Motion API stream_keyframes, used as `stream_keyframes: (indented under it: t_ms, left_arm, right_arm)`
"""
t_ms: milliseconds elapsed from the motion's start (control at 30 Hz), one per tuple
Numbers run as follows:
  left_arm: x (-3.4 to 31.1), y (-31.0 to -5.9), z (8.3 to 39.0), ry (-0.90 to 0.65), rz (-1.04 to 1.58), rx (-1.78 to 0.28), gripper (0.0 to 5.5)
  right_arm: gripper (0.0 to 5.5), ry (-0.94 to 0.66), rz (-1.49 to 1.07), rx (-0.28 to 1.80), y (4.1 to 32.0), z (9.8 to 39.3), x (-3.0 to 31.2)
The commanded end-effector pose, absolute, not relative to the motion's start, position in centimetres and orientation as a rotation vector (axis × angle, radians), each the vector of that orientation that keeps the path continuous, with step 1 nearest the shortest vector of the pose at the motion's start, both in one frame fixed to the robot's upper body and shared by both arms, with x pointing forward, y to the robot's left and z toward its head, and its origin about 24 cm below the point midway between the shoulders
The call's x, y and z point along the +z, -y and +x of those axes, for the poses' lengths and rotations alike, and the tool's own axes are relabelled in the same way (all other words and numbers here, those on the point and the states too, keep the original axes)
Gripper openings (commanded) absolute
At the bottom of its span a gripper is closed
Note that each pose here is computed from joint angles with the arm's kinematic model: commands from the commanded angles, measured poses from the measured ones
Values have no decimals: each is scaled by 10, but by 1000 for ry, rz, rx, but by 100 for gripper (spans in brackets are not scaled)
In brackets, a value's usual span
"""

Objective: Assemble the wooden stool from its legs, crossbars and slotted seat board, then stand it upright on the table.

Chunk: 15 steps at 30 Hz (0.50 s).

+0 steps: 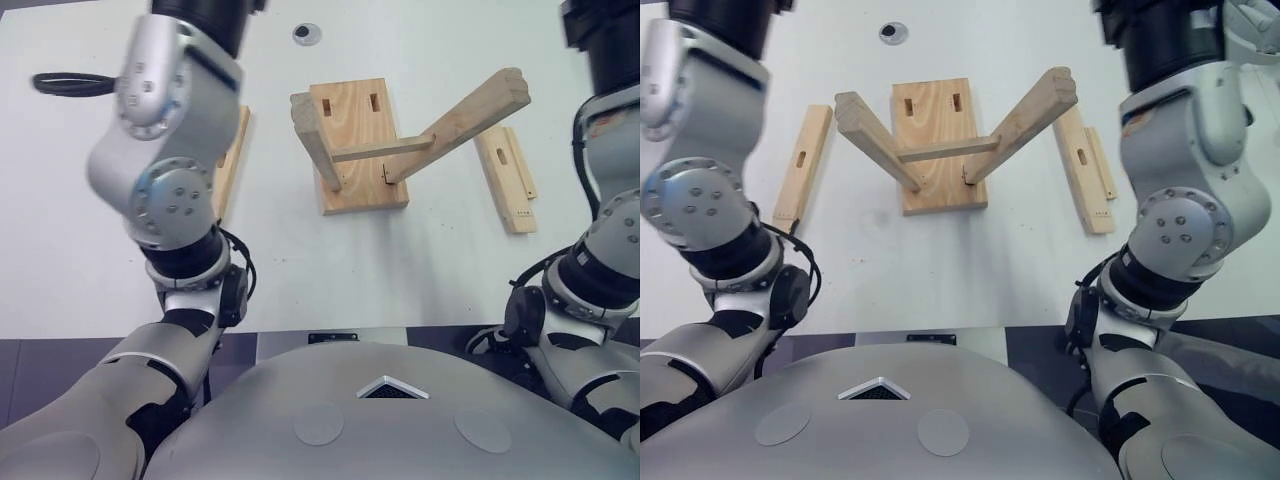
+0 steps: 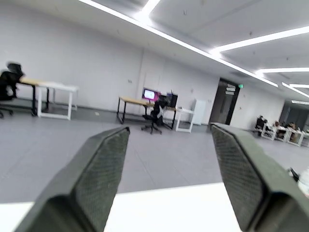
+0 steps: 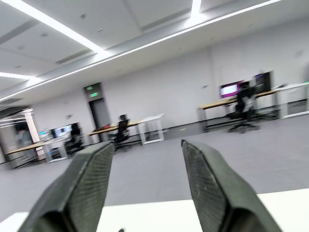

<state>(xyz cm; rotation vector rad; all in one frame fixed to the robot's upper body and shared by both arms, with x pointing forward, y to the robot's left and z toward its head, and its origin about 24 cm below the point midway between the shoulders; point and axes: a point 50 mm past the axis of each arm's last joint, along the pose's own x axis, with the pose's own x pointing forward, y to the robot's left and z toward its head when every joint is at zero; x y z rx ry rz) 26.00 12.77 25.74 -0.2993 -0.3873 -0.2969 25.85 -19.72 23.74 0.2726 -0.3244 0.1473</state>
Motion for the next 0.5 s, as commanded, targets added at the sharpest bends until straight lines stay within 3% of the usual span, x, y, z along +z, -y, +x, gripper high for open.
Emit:
stream_keyframes:
  t_ms: [33, 133, 267, 367, 500]
  left_arm:
    - [230, -173, 247, 298, -187, -121, 312]
    - [186, -196, 225, 124, -32, 16, 312]
    - [155, -196, 208, 17, -23, 69, 312]
    - [149, -168, 216, 20, -54, -17, 312]
    - [160, -103, 240, 65, -157, -208, 312]
  right_arm:
    - [261, 247, 158, 21, 228, 252, 214]
    - [261, 117, 12, 53, 235, 241, 180]
    - [261, 78, -39, 149, 226, 235, 163]
    - [261, 105, -2, 287, 197, 231, 163]
    - [261, 123, 58, 499, 147, 220, 169]
